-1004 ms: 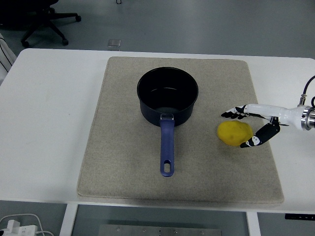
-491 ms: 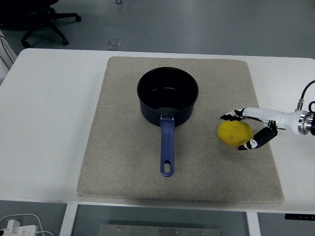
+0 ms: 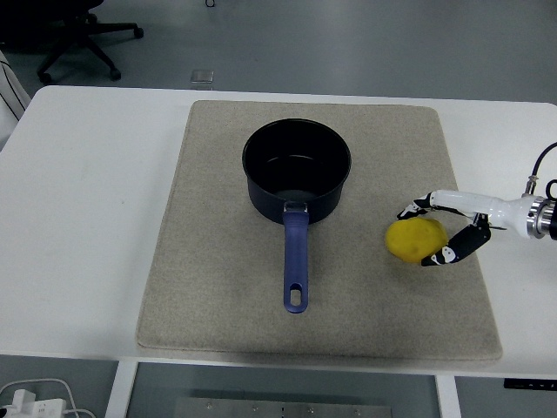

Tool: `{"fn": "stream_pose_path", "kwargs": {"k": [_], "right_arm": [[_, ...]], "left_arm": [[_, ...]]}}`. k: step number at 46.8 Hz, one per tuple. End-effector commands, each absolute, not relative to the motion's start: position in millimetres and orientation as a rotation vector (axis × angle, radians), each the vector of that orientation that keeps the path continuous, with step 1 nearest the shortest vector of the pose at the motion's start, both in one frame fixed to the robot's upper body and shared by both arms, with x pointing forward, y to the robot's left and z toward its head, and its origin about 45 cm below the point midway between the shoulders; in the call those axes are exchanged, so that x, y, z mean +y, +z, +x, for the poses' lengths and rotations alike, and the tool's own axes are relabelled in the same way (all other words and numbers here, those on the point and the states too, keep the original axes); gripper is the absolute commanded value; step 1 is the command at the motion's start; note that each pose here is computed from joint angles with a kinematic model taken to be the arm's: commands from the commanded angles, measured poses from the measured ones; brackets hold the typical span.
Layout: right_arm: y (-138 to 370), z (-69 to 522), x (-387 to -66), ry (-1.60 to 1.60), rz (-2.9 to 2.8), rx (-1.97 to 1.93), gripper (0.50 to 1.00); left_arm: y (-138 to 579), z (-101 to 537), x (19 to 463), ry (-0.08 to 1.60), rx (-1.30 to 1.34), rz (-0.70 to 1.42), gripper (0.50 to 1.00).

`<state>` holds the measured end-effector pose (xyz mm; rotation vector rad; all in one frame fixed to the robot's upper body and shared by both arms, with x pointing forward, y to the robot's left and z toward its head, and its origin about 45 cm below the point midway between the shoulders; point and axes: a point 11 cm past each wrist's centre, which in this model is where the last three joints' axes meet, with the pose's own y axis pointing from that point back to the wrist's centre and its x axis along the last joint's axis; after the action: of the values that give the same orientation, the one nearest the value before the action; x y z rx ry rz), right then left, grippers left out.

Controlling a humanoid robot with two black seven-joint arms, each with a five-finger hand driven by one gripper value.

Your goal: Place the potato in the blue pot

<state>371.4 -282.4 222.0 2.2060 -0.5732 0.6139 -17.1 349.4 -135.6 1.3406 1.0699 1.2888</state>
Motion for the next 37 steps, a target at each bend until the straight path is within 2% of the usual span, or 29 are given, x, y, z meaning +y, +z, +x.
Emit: {"fn": "stream_pose_path", "kwargs": {"k": [1,5,22,37], "right_arm": [[223,372,-282,0.616,2.206,-0.573,0.619],[223,372,-283,0.616,2.205,-0.575,0.613],[237,380,-283,0.654,2.201,-0.604,0.511],[265,394,-279,0.727,2.196,-0.630,0.500]], "left_arm": [[-136,-18,349,1.288,1.071,1.342,0.996],[-136,-17,349,1.289,1.070,1.341,0.996],[-136,-17,349,1.289,1.070,1.341,0.996],[-136,-17,349,1.289,1.070,1.341,0.996]]}}
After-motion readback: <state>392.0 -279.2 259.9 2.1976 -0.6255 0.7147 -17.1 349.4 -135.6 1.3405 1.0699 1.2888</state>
